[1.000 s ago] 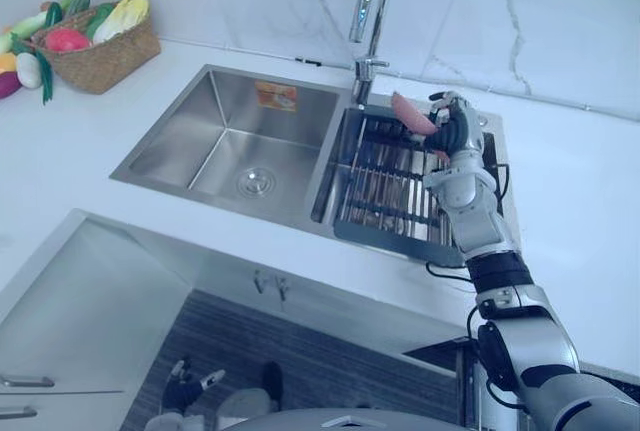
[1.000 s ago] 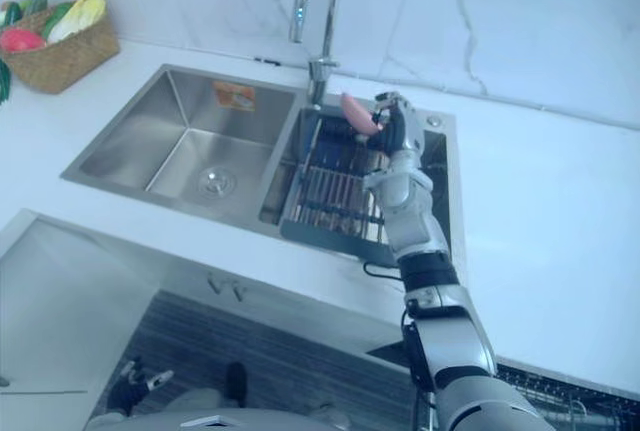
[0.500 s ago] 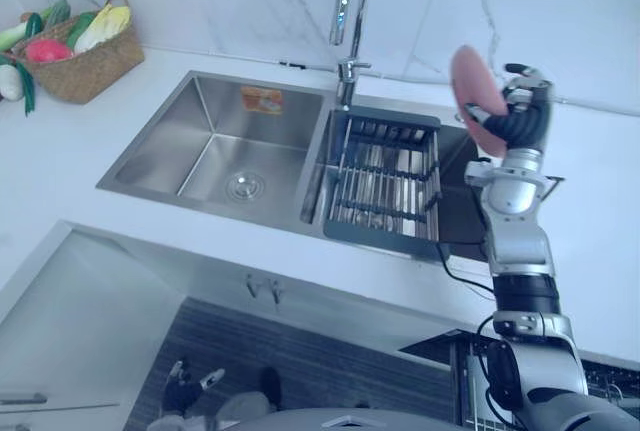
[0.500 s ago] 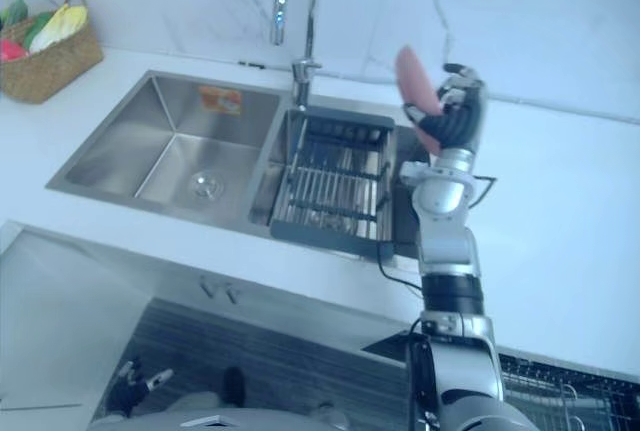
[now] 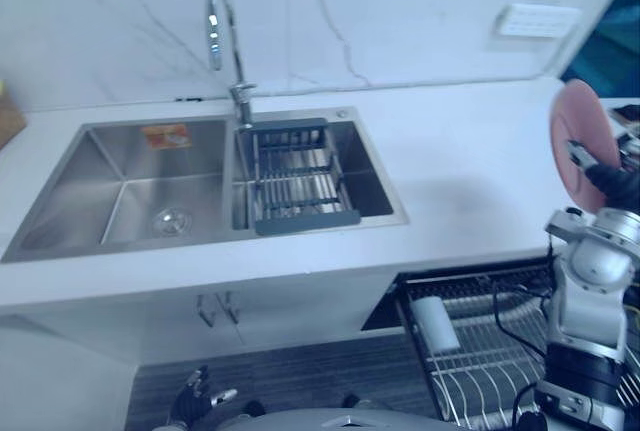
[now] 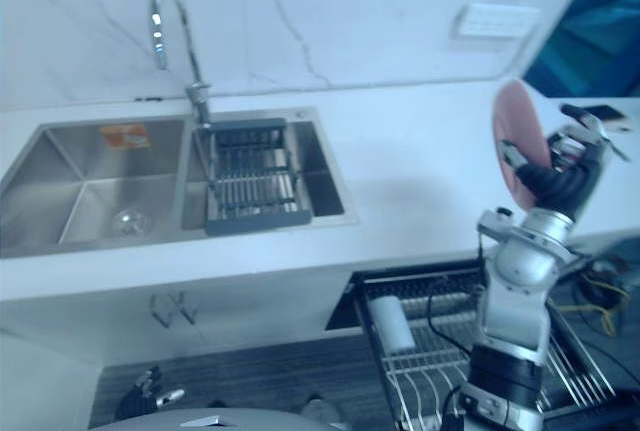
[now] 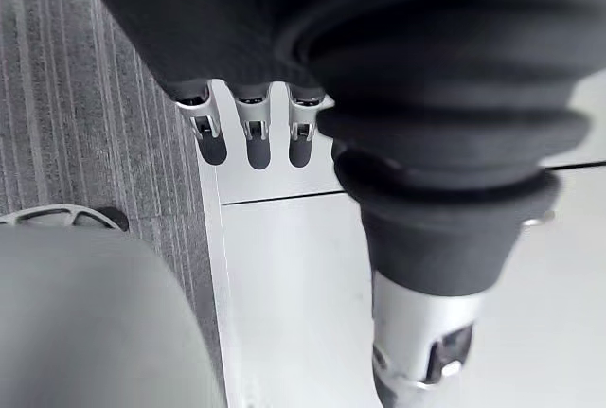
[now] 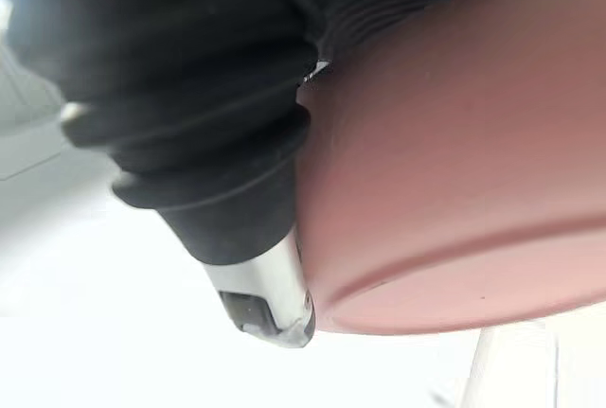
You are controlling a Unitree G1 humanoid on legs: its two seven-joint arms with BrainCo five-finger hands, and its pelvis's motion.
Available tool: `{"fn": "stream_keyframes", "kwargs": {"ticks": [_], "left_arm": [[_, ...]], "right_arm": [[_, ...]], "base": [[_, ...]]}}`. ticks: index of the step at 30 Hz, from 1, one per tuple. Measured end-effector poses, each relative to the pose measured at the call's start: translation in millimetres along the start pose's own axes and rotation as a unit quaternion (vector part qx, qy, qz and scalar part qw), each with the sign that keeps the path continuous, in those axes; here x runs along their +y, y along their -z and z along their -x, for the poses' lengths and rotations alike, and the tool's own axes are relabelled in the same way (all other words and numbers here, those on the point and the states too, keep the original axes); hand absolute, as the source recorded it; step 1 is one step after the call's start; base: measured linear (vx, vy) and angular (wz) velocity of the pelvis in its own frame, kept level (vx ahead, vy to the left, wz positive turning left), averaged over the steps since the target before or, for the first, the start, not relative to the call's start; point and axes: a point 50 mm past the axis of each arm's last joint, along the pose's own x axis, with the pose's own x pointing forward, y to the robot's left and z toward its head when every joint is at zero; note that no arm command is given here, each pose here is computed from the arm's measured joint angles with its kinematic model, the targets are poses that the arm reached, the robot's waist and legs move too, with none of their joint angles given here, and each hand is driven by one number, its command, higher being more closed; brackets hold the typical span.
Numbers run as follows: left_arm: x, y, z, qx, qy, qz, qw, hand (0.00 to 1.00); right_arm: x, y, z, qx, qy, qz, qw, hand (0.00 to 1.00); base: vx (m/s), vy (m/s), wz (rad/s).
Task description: Walk over to the sink, pick up the cup, carry it to the dishwasher, place the cup inside the dishwasher, then close the dishwasher door
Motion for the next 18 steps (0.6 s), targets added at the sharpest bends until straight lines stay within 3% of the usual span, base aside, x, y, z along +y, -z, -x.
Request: {"fn": "stream_keyframes", "kwargs": {"ticks": [4, 9, 18], "left_arm": [[9, 3, 0, 0.017, -0.029, 0.04, 0.999, 0.0], [29, -8, -3, 0.008, -0.059, 0.048, 0.997, 0.0], [-10, 0, -6, 0.026, -0.021, 0.06, 0.998, 0.0]], "right_arm": [[16, -5, 13, -0.015, -0.03, -0.036, 0.999, 1.0], [27, -30, 15, -0.077, -0.06, -0.063, 0.993, 1.0], [31, -17, 18, -0.032, -0.133, 0.001, 0.991, 1.0]], "base": [[-0.13, -0.05, -1.24], [-0.06, -0.273, -0.88], [-0.11, -0.092, -0.06]]}}
